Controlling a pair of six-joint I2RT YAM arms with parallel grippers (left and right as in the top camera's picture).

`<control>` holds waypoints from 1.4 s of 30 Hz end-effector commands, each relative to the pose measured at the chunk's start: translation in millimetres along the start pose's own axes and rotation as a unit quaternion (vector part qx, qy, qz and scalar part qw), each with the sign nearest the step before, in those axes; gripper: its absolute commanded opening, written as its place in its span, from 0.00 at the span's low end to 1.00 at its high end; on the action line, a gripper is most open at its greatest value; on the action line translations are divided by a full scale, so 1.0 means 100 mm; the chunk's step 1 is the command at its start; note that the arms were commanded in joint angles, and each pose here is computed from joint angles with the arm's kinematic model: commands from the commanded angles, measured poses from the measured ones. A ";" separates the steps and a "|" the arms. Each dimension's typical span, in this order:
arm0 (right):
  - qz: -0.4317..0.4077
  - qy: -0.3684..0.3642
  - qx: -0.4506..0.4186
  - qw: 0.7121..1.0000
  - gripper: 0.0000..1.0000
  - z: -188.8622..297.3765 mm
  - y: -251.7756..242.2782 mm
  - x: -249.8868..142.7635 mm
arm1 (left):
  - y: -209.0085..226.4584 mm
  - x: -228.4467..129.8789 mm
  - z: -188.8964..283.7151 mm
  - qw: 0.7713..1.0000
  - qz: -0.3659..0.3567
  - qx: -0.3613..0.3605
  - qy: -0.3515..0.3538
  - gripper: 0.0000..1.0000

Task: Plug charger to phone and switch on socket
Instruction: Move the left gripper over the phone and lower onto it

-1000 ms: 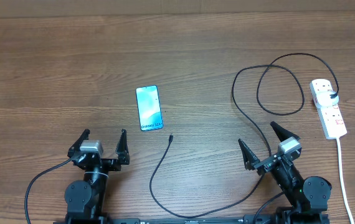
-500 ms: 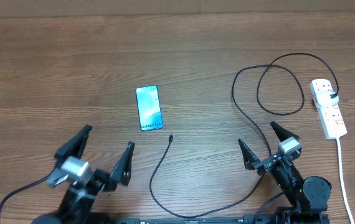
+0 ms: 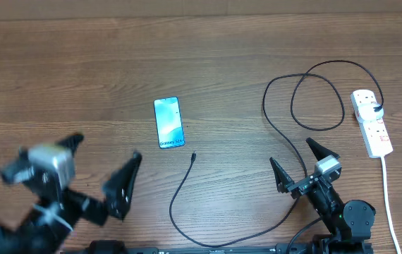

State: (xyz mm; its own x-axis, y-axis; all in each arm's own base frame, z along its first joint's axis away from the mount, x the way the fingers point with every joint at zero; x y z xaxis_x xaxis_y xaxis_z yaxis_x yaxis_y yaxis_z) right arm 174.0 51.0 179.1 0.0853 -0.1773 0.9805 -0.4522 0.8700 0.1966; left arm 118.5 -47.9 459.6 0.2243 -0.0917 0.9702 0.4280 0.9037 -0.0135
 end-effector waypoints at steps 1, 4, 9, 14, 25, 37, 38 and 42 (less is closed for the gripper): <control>-0.001 -0.001 -0.003 1.000 1.00 0.00 -0.01 -0.02 | 0.14 0.25 -0.22 0.998 -0.001 0.002 0.067 1.00; -0.001 -0.001 -0.003 1.000 1.00 0.00 -0.01 -0.02 | 0.24 0.24 -0.42 0.986 0.035 0.000 0.166 1.00; -0.001 -0.001 -0.003 1.000 1.00 0.00 -0.01 -0.02 | 0.45 0.00 -1.02 0.941 0.103 -0.023 0.320 1.00; -0.001 -0.001 -0.003 1.000 1.00 0.00 -0.01 -0.02 | 0.48 -0.27 -1.55 0.904 0.165 -0.095 0.383 0.96; -0.001 -0.001 -0.003 1.000 1.00 0.00 -0.01 -0.02 | 0.61 -1.02 -2.09 0.828 0.203 -0.124 0.508 0.04; -0.001 -0.001 -0.003 1.000 1.00 0.00 -0.01 -0.02 | 0.64 -1.42 -2.06 0.790 0.198 -0.107 0.570 1.00; -0.001 -0.001 -0.003 1.000 1.00 0.00 -0.01 -0.02 | 0.65 -1.42 -2.07 0.791 0.197 -0.106 0.569 1.00; -0.001 -0.001 -0.003 1.000 1.00 0.00 -0.01 -0.02 | 0.67 -1.42 -2.11 0.798 0.196 -0.101 0.560 1.00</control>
State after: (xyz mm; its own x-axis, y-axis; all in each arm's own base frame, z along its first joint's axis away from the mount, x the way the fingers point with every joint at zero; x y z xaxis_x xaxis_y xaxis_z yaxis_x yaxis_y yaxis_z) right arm 174.0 51.0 179.1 0.0853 -0.1773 0.9805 -0.4522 0.8700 0.1966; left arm 297.5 -63.0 273.5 0.9739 -0.2209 0.0523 0.2221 0.8796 -0.4207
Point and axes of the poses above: each gripper's point midway between its finger pads, its own z axis back along the fingers, its own y axis along the line the jaws close on, x = y × z, the point moved 6 cm from there along z, back along the fingers, and after that the axes turned 12 degrees about -z, right-handed, at the moved point
